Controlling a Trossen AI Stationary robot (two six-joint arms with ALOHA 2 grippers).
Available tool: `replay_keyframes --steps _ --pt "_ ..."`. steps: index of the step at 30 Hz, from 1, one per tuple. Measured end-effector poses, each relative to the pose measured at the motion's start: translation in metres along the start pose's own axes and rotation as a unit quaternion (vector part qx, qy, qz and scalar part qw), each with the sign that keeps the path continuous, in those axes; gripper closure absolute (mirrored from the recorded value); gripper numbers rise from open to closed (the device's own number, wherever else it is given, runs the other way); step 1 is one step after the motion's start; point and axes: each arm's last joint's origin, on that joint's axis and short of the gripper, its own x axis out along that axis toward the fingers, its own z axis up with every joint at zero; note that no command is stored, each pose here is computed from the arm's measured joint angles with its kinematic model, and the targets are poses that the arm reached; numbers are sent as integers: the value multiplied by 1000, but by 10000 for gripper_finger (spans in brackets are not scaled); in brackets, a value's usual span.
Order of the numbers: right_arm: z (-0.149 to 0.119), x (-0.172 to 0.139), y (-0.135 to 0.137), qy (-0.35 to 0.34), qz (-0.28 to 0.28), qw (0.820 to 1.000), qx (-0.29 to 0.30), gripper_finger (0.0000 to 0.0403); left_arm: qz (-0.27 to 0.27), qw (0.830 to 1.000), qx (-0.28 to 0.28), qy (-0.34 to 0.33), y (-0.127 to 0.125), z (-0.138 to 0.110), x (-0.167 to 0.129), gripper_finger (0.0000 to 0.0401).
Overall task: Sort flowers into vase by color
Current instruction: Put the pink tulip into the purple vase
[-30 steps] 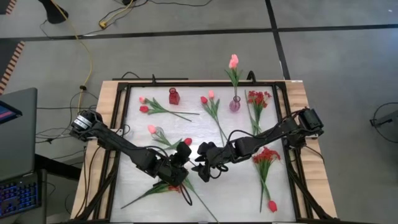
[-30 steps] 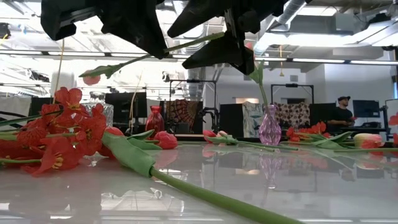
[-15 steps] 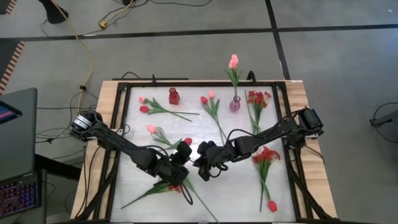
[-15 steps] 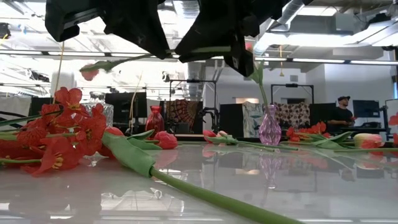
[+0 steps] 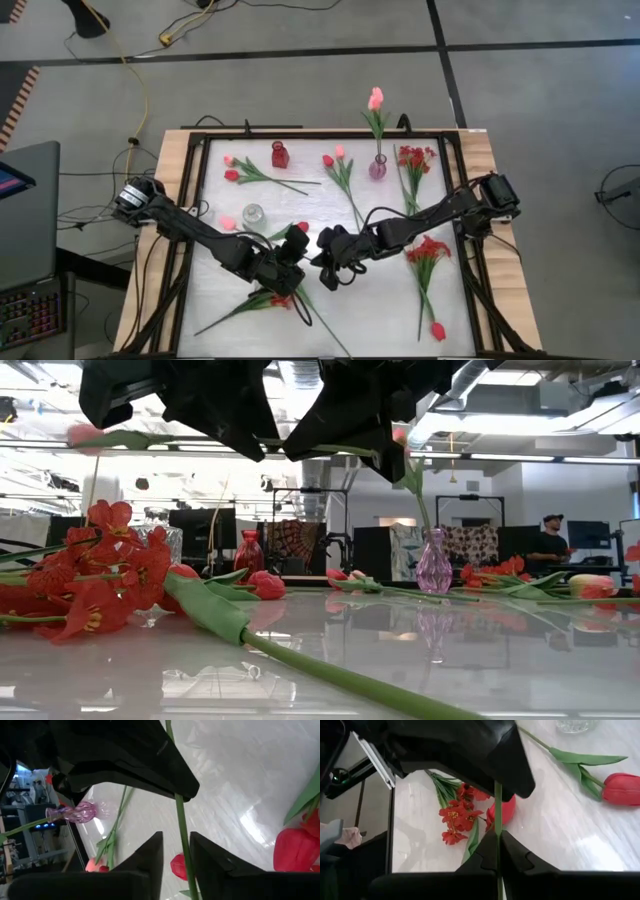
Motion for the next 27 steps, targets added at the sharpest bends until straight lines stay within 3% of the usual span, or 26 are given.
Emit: replay_keyframes --steps 12,21,27 --pt "-3 0 -11 19 -51 998 -7 375 -4 1000 -30 7 -2 -2 -2 220" --pt "-6 -1 -15 0 -117 993 -18 373 -15 996 -89 23 9 -18 -26 211" --pt "-8 -3 -11 -25 -144 989 -32 374 -29 981 -184 -55 30 -33 -66 211"
